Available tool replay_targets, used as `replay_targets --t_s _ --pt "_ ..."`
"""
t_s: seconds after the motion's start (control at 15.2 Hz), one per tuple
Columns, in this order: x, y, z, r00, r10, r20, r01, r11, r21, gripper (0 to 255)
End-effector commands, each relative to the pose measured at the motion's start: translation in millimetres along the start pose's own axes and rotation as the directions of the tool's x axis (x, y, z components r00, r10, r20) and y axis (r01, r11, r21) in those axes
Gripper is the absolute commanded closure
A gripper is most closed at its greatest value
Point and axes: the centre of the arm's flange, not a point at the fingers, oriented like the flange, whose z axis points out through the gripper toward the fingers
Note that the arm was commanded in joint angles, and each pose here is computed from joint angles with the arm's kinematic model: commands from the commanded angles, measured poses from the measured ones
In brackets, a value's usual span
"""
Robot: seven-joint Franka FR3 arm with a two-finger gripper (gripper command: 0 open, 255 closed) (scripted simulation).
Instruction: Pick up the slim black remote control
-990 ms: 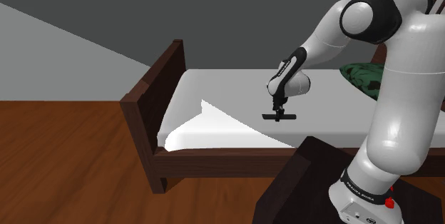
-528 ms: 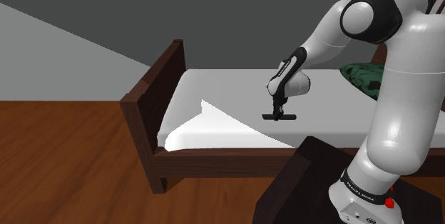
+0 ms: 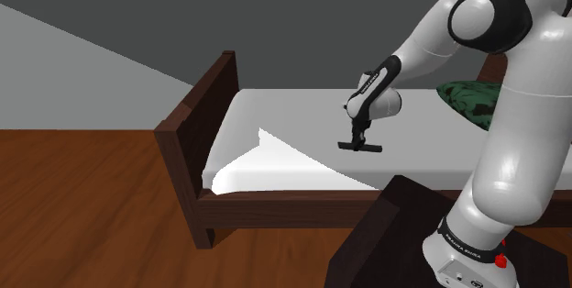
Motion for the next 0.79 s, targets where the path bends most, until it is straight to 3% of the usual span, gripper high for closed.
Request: replay_targets --t_s 0.0,0.73 --pt "0.4 0.8 -9.7 1.000 0.000 0.000 0.000 1.000 0.000 255" --pt "0.9 4.7 -57.9 1.000 0.000 0.000 0.000 1.000 0.000 255"
